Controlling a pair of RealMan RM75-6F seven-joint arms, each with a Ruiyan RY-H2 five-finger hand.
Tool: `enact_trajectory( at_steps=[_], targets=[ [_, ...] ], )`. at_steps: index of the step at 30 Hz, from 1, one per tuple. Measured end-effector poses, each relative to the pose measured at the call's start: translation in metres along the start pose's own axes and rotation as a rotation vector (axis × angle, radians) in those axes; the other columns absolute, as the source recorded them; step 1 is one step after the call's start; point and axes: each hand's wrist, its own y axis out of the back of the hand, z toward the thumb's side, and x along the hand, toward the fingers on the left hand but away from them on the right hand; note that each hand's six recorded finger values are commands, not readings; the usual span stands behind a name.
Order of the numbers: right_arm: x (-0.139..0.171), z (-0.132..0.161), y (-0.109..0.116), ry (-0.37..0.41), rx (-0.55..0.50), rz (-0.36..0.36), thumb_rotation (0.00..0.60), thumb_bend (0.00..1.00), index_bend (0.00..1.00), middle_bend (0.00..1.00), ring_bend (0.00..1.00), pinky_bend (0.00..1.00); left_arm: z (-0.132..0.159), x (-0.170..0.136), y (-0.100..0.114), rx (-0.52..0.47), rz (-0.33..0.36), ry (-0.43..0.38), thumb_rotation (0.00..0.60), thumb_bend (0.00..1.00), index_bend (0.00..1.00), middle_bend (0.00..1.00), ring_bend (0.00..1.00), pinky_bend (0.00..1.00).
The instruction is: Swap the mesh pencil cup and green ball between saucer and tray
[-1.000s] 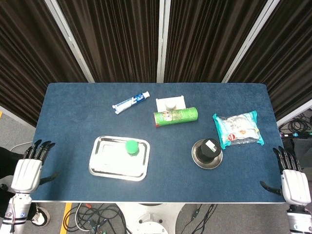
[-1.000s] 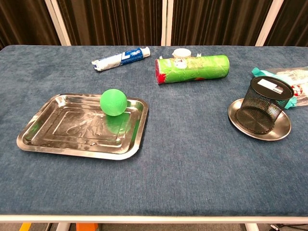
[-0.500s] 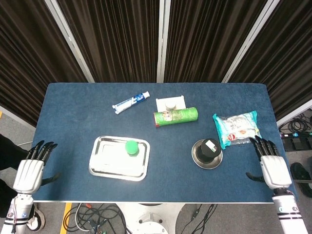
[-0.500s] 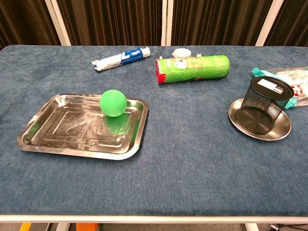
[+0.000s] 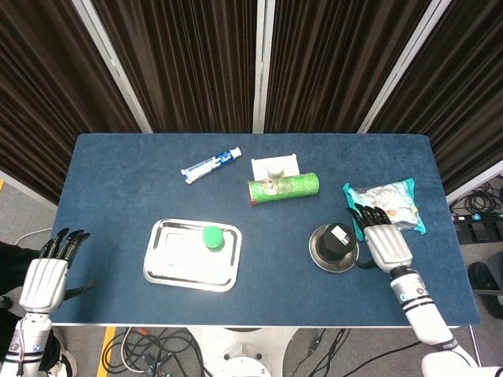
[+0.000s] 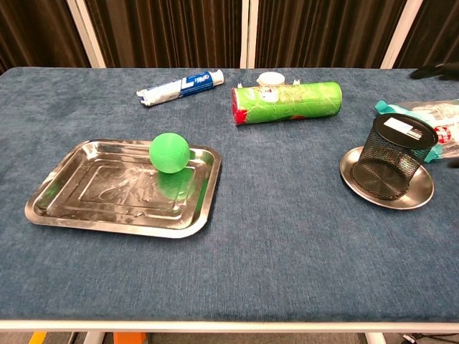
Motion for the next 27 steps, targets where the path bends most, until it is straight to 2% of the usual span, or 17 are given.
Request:
enact_trajectory(
  at_steps=[5, 10, 15, 22, 27],
  targets=[
    [-0.018, 0.018, -0.009, 0.034, -0.002, 0.025, 0.600, 0.01, 0.00, 0.02, 0.00, 0.21, -0.001, -0.001, -0.001, -0.002, 0.000, 0.001, 0.600, 0.06, 0.16, 0.15, 0.07, 0.19],
    [-0.025, 0.024, -0.016, 0.038, 0.001, 0.051, 0.600, 0.02, 0.01, 0.15, 0.09, 0.39, -0.003, -0.002, -0.001, -0.006, 0.001, 0.004, 0.600, 0.06, 0.16, 0.15, 0.07, 0.19],
    [-0.029, 0.027, -0.020, 0.039, 0.013, 0.057, 0.600, 0.04, 0.13, 0.20, 0.16, 0.45, -0.005, -0.003, -0.002, -0.008, -0.002, 0.007, 0.600, 0.06, 0.16, 0.15, 0.07, 0.19],
    [-0.035, 0.030, -0.016, 0.043, 0.016, 0.042, 0.600, 0.06, 0.36, 0.33, 0.30, 0.55, -0.005, -0.004, -0.003, -0.012, -0.005, 0.008, 0.600, 0.06, 0.16, 0.15, 0.07, 0.19],
    [-0.035, 0.031, -0.008, 0.046, 0.005, 0.007, 0.600, 0.07, 0.42, 0.38, 0.35, 0.60, -0.005, -0.003, -0.003, -0.012, -0.003, 0.008, 0.600, 0.06, 0.16, 0.15, 0.07, 0.19]
  ],
)
